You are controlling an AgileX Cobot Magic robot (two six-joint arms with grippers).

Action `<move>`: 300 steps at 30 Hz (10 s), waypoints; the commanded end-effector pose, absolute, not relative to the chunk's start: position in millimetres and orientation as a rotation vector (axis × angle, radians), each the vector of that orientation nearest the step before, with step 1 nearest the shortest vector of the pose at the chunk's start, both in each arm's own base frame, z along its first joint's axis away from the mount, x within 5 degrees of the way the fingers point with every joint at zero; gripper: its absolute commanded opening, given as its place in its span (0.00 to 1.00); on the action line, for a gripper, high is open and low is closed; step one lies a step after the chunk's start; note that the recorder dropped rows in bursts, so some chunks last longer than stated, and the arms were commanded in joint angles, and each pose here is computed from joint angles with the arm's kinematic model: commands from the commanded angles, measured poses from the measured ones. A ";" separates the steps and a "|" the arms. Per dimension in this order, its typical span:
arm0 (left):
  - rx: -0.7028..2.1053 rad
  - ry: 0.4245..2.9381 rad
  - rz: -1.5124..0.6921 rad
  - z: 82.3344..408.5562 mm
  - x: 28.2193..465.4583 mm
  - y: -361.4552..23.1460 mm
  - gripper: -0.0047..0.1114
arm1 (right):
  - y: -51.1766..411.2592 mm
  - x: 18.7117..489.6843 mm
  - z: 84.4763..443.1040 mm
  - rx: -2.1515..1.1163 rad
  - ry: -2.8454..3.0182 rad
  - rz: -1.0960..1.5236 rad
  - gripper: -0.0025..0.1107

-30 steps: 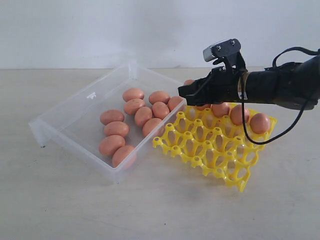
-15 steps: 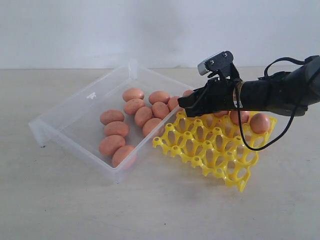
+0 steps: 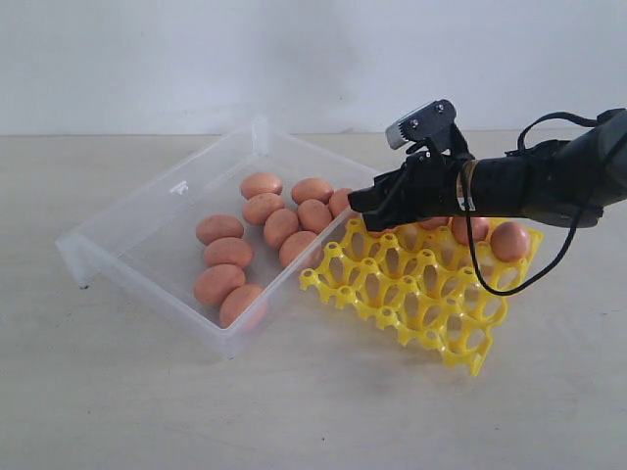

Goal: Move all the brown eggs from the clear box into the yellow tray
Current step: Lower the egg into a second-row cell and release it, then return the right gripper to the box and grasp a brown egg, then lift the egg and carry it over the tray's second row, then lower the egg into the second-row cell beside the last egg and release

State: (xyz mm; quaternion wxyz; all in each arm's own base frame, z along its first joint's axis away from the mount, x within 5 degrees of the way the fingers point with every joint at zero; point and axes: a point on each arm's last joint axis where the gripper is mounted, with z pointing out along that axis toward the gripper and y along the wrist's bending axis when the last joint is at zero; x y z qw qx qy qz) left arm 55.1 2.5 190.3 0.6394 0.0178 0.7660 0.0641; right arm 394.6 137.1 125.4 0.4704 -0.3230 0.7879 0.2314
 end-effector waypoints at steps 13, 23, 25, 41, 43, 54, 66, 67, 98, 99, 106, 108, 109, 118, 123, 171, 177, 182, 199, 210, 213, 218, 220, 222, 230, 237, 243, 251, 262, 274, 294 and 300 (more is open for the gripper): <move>0.030 1.741 0.137 190.0 55.2 2.5 0.00 | 142.1 392.8 150.5 -0.809 1.814 0.619 0.48; 0.030 1.741 0.137 190.0 55.2 2.5 0.00 | 147.1 380.8 211.0 -0.750 1.641 0.766 0.48; 0.030 1.741 0.137 190.0 55.2 2.5 0.00 | 146.8 378.2 220.1 -0.710 1.652 0.807 0.47; 0.030 1.741 0.137 190.0 55.2 2.5 0.00 | 206.5 275.6 267.9 -1.118 1.908 1.286 0.02; 0.030 1.741 0.137 190.0 55.2 2.5 0.00 | 224.7 263.3 270.9 -1.173 1.882 1.274 0.02; 0.030 1.741 0.137 190.0 55.2 2.5 0.00 | 294.5 225.0 292.5 -1.043 1.639 0.250 0.02; 0.030 1.741 0.137 190.0 55.2 2.5 0.00 | 273.4 263.3 285.1 -0.964 2.506 0.283 0.02; 0.030 1.741 0.137 190.0 55.2 2.5 0.00 | 271.0 267.2 288.4 -0.977 2.563 0.352 0.02; 0.030 1.741 0.137 190.0 55.2 2.5 0.00 | 338.1 348.9 178.5 -2.031 1.551 0.219 0.56; 0.030 1.741 0.137 190.0 55.2 2.5 0.00 | 338.0 349.0 177.6 -2.034 1.551 0.217 0.56; 0.030 1.741 0.137 190.0 55.2 2.5 0.00 | 337.8 343.7 173.0 -2.074 1.575 0.283 0.56; 0.030 1.741 0.137 190.0 55.2 2.5 0.00 | 338.6 344.9 168.7 -2.070 1.577 0.280 0.56; 0.028 1.741 0.138 190.0 55.2 2.6 0.00 | 339.1 345.2 165.4 -2.069 1.584 0.287 0.56; 0.028 1.740 0.139 190.1 55.2 2.6 0.00 | 341.1 352.6 124.2 -2.014 1.717 0.290 0.56; 0.028 1.740 0.139 190.1 55.2 2.6 0.00 | 343.5 359.3 125.0 -1.806 1.858 0.302 0.13; 0.028 1.742 0.138 190.0 55.2 2.5 0.00 | 176.2 224.6 306.3 -0.123 1.614 0.661 0.02; 0.028 1.742 0.138 190.0 55.2 2.5 0.00 | 147.9 243.2 296.4 -0.046 1.737 0.606 0.02; 0.028 1.740 0.139 190.1 55.2 2.6 0.00 | 111.6 275.0 271.4 -0.078 1.845 0.560 0.02; 0.028 1.740 0.139 190.1 55.2 2.6 0.00 | 106.7 282.3 246.3 -0.389 1.835 1.160 0.02; 0.028 1.740 0.139 190.1 55.2 2.6 0.00 | 87.0 297.6 225.8 -0.438 1.967 0.672 0.02; 0.028 1.742 0.138 189.9 55.2 2.5 0.00 | 81.6 299.1 220.4 -0.456 2.014 0.568 0.02; 0.028 1.740 0.139 190.1 55.2 2.6 0.00 | 81.2 297.3 216.4 -0.609 2.008 0.480 0.02; 0.028 1.740 0.139 190.1 55.2 2.6 0.00 | 80.5 300.6 211.6 -0.659 2.001 0.433 0.02; 0.028 1.740 0.139 190.1 55.2 2.6 0.00 | 81.5 306.2 201.9 -0.692 2.012 0.426 0.02; 0.028 1.740 0.139 190.1 55.2 2.6 0.00 | 94.0 336.2 167.6 -0.765 1.988 0.538 0.02; 0.028 1.740 0.139 190.1 55.2 2.6 0.00 | 94.3 343.3 148.2 -0.763 2.039 0.545 0.02; 0.030 1.742 0.137 190.0 55.2 2.4 0.00 | 94.4 343.7 146.3 -0.760 2.041 0.547 0.02; 0.030 1.742 0.137 190.0 55.2 2.4 0.00 | 92.3 349.0 149.5 -0.701 2.003 0.511 0.02; 0.030 1.740 0.137 190.1 55.2 2.5 0.00 | 94.5 351.5 143.0 -0.667 1.981 0.554 0.02; 0.030 1.740 0.137 190.1 55.2 2.5 0.00 | 94.2 351.8 137.4 -0.672 1.996 0.550 0.10; 0.030 1.740 0.137 190.1 55.2 2.5 0.00 | 94.5 350.8 136.5 -0.694 2.001 0.548 0.54; 0.030 1.740 0.137 190.1 55.2 2.5 0.00 | 94.5 350.6 136.3 -0.709 1.997 0.541 0.61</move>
